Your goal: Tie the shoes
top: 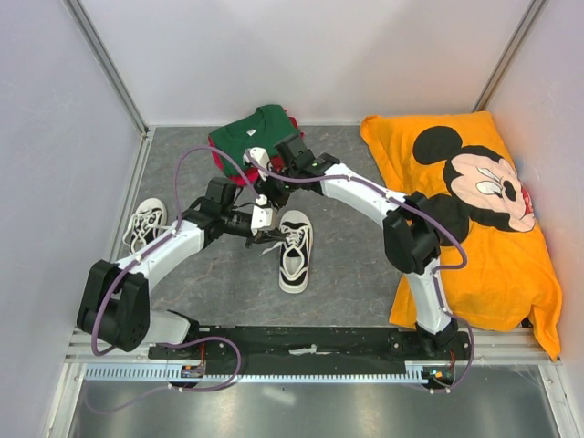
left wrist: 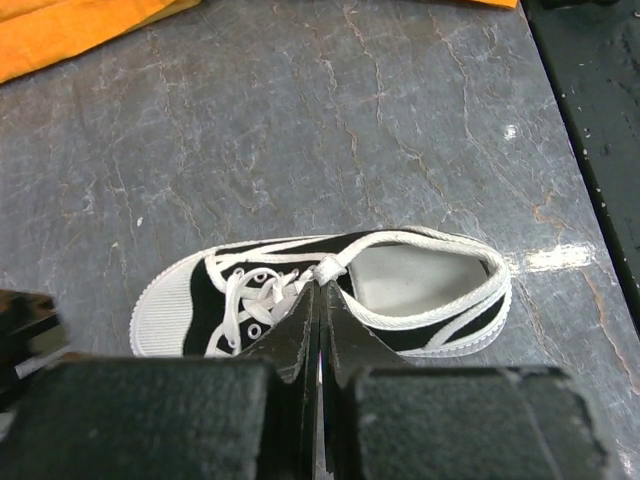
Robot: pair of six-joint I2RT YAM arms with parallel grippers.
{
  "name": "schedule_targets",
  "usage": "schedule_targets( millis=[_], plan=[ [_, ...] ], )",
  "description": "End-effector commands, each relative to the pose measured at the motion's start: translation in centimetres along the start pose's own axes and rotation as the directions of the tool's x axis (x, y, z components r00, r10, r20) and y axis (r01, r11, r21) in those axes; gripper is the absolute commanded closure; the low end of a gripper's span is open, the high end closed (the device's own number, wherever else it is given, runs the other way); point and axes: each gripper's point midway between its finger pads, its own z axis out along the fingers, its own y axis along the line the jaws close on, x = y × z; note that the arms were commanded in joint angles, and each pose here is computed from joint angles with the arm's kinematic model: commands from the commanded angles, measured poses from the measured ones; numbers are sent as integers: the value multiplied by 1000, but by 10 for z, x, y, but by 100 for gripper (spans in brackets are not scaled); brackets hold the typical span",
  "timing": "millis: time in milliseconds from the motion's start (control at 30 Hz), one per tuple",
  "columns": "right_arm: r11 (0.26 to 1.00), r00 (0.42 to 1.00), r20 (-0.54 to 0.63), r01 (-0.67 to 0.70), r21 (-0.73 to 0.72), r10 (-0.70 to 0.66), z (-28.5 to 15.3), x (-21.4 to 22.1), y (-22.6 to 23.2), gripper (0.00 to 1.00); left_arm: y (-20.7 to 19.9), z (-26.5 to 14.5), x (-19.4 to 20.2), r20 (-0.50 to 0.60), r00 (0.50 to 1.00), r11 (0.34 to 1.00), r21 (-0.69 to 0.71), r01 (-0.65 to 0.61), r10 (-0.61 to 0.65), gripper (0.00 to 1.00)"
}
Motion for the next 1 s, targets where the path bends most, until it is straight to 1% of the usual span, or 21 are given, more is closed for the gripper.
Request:
schedule_targets(
  millis=[0, 33, 67, 233, 333, 433, 500, 633, 800, 967],
  plan=[
    [999, 999, 20, -37, -24, 38, -33, -9, 6, 37, -4, -2, -10, 28, 996, 996, 4, -85, 84, 98],
    [999, 999, 9, -51, -11, 51, -47, -3, 4, 33, -2, -2, -9, 27, 996, 996, -2, -89, 89, 99],
    [998, 998, 3, -60, -7, 60, -54, 0, 4, 32, -2, -1, -7, 25, 996, 997, -3, -82, 82, 99],
    [991, 991, -24, -132, 11, 132, -97, 26, 3, 32, 5, 1, -5, 23, 997, 997, -18, -76, 76, 98],
    [981, 981, -34, -190, -39, 189, -108, 39, 17, 33, 10, 2, -3, 14, 997, 997, -24, -77, 77, 98],
    [965, 972, -43, -236, -114, 232, -111, 50, 38, 33, 14, 3, -2, 12, 997, 996, -27, -80, 80, 98],
    [951, 962, -30, -272, -151, 270, -109, 48, 44, 33, 15, 4, -1, 11, 997, 997, -27, -77, 77, 98],
    [926, 945, -32, -325, -190, 325, -99, 52, 53, 32, 20, 4, -1, 2, 997, 996, -38, -76, 76, 98],
    [917, 942, -50, -335, -217, 332, -87, 53, 66, 35, 22, 4, 0, -1, 998, 997, -47, -68, 68, 99],
    [918, 937, -67, -349, -188, 342, -79, 61, 64, 40, 21, 4, 1, 1, 998, 997, -46, -66, 67, 98]
  ],
)
